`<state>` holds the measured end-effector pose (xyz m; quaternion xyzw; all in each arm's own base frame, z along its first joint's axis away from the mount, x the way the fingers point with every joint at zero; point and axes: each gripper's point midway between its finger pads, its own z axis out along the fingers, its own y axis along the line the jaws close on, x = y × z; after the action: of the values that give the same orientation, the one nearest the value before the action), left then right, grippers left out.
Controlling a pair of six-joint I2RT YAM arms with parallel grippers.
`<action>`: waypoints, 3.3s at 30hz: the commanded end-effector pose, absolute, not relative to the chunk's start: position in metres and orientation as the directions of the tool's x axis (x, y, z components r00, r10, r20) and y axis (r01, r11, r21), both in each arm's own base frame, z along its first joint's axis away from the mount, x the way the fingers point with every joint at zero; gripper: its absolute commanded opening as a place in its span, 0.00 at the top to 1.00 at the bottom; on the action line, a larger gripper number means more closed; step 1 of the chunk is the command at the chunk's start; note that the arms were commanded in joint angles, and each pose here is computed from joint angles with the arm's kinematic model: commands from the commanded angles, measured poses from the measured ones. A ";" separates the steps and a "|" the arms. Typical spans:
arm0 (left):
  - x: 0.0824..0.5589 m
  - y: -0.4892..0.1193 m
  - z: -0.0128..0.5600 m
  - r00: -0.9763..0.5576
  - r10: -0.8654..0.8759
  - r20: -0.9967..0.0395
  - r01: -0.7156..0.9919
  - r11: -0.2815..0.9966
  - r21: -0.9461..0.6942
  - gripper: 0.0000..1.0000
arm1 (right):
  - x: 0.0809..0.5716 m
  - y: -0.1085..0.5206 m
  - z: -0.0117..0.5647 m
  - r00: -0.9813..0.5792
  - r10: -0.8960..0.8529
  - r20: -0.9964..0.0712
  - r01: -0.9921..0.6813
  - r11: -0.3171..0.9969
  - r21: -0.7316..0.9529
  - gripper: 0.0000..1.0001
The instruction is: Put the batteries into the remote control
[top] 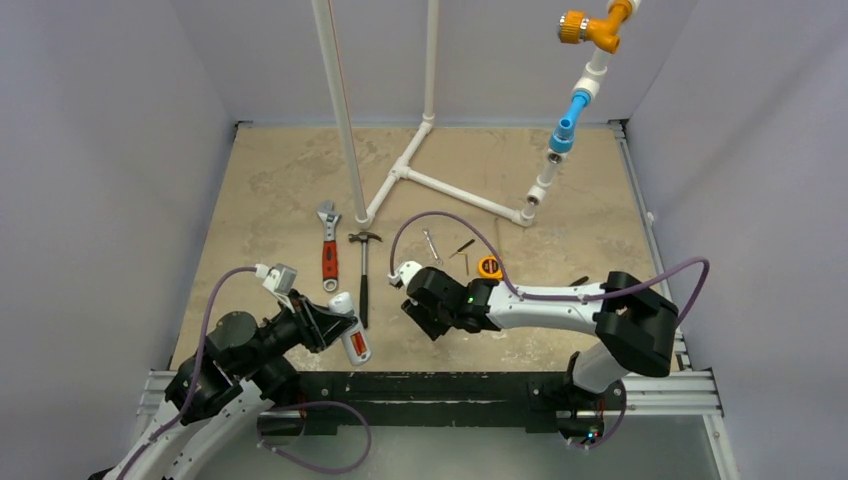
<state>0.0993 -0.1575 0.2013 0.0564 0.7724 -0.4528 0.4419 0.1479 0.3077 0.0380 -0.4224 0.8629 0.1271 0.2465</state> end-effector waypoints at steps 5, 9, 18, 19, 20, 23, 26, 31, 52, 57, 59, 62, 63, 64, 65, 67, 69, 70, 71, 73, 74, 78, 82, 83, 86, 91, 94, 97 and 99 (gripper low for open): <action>0.091 -0.152 0.255 -0.511 -0.397 -0.762 0.577 0.499 -0.647 1.00 | 0.171 0.353 0.057 -0.722 -0.291 -0.627 -0.544 0.800 0.254 0.95; 0.089 -0.151 0.258 -0.507 -0.402 -0.762 0.579 0.496 -0.647 1.00 | 0.174 0.358 0.040 -0.765 -0.274 -0.583 -0.485 0.840 0.243 1.00; 0.090 -0.149 0.256 -0.506 -0.402 -0.763 0.574 0.503 -0.646 1.00 | 0.191 0.310 0.024 -0.783 -0.274 -0.559 -0.336 0.942 0.010 1.00; 0.090 -0.150 0.256 -0.508 -0.401 -0.762 0.575 0.502 -0.647 1.00 | 0.193 0.305 0.024 -0.783 -0.278 -0.556 -0.325 0.946 -0.016 1.00; 0.090 -0.150 0.257 -0.508 -0.400 -0.763 0.576 0.500 -0.646 1.00 | 0.193 0.300 0.023 -0.785 -0.284 -0.551 -0.314 0.949 -0.043 1.00; 0.090 -0.151 0.256 -0.510 -0.398 -0.762 0.576 0.500 -0.647 1.00 | 0.196 0.290 0.023 -0.784 -0.287 -0.550 -0.286 0.954 -0.090 1.00; 0.091 -0.151 0.257 -0.508 -0.397 -0.765 0.577 0.502 -0.644 1.00 | 0.199 0.286 0.021 -0.788 -0.262 -0.558 -0.264 0.961 -0.079 1.00; 0.092 -0.151 0.256 -0.508 -0.394 -0.766 0.574 0.508 -0.642 1.00 | 0.209 0.282 0.016 -0.797 -0.203 -0.568 -0.223 0.974 -0.036 1.00; 0.094 -0.150 0.252 -0.510 -0.397 -0.763 0.561 0.519 -0.645 1.00 | 0.252 0.307 0.017 -0.775 -0.217 -0.594 -0.291 0.956 0.029 1.00; 0.095 -0.151 0.251 -0.512 -0.393 -0.764 0.560 0.523 -0.643 1.00 | 0.258 0.328 0.014 -0.757 -0.292 -0.584 -0.378 0.926 0.027 1.00; 0.094 -0.151 0.252 -0.511 -0.392 -0.765 0.562 0.521 -0.643 1.00 | 0.257 0.334 0.013 -0.753 -0.321 -0.574 -0.413 0.910 0.033 1.00; 0.094 -0.150 0.251 -0.511 -0.391 -0.766 0.561 0.523 -0.642 1.00 | 0.252 0.340 0.013 -0.754 -0.341 -0.561 -0.450 0.891 0.063 1.00; 0.093 -0.150 0.251 -0.510 -0.392 -0.766 0.562 0.522 -0.642 1.00 | 0.250 0.339 0.012 -0.756 -0.344 -0.557 -0.453 0.889 0.065 1.00; 0.093 -0.149 0.251 -0.510 -0.394 -0.765 0.560 0.523 -0.642 1.00 | 0.248 0.338 0.011 -0.759 -0.346 -0.552 -0.453 0.889 0.066 1.00; 0.093 -0.149 0.251 -0.509 -0.395 -0.765 0.560 0.523 -0.642 1.00 | 0.245 0.338 0.010 -0.762 -0.351 -0.544 -0.458 0.886 0.070 1.00; 0.093 -0.149 0.251 -0.508 -0.397 -0.764 0.560 0.523 -0.643 1.00 | 0.238 0.339 0.007 -0.768 -0.364 -0.527 -0.475 0.876 0.087 1.00; 0.093 -0.149 0.251 -0.508 -0.397 -0.764 0.560 0.522 -0.644 1.00 | 0.230 0.340 0.003 -0.771 -0.376 -0.514 -0.487 0.868 0.096 1.00; 0.093 -0.149 0.251 -0.508 -0.397 -0.764 0.559 0.522 -0.644 1.00 | 0.225 0.341 0.001 -0.770 -0.386 -0.508 -0.497 0.862 0.099 1.00; 0.093 -0.149 0.251 -0.510 -0.396 -0.764 0.559 0.522 -0.644 1.00 | 0.220 0.343 -0.001 -0.768 -0.398 -0.502 -0.510 0.854 0.102 1.00; 0.094 -0.149 0.250 -0.511 -0.394 -0.764 0.558 0.524 -0.644 1.00 | 0.211 0.345 -0.004 -0.762 -0.426 -0.488 -0.533 0.840 0.098 1.00; 0.094 -0.150 0.250 -0.511 -0.394 -0.764 0.558 0.523 -0.644 1.00 | 0.207 0.345 -0.005 -0.759 -0.440 -0.480 -0.541 0.836 0.090 1.00; 0.093 -0.150 0.251 -0.512 -0.393 -0.764 0.560 0.522 -0.644 1.00 | 0.195 0.335 -0.008 -0.761 -0.467 -0.450 -0.538 0.842 0.037 1.00; 0.095 -0.150 0.250 -0.513 -0.397 -0.761 0.555 0.523 -0.647 1.00 | 0.185 0.315 -0.011 -0.796 -0.423 -0.433 -0.478 0.878 0.022 1.00; 0.095 -0.151 0.249 -0.515 -0.396 -0.760 0.556 0.521 -0.648 1.00 | 0.184 0.308 -0.011 -0.803 -0.410 -0.432 -0.459 0.889 0.009 1.00; 0.095 -0.153 0.248 -0.522 -0.394 -0.756 0.555 0.516 -0.652 1.00 | 0.179 0.289 -0.011 -0.823 -0.376 -0.426 -0.408 0.913 -0.017 1.00; 0.096 -0.154 0.248 -0.525 -0.393 -0.755 0.556 0.513 -0.654 1.00 | 0.169 0.267 -0.009 -0.848 -0.337 -0.410 -0.356 0.934 -0.030 1.00; 0.096 -0.155 0.249 -0.526 -0.394 -0.754 0.557 0.510 -0.655 1.00 | 0.160 0.262 -0.005 -0.854 -0.320 -0.410 -0.349 0.937 -0.005 1.00; 0.095 -0.156 0.250 -0.525 -0.396 -0.754 0.561 0.506 -0.656 1.00 | 0.150 0.252 -0.003 -0.862 -0.307 -0.404 -0.334 0.943 -0.003 1.00; 0.096 -0.156 0.249 -0.526 -0.396 -0.753 0.560 0.505 -0.657 1.00 | 0.145 0.244 -0.001 -0.868 -0.294 -0.401 -0.319 0.948 -0.004 1.00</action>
<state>0.0971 -0.1536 0.2270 0.0544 0.7509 -0.4671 0.4636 0.1760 0.2967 0.0219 -0.1652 0.9463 0.1064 0.2568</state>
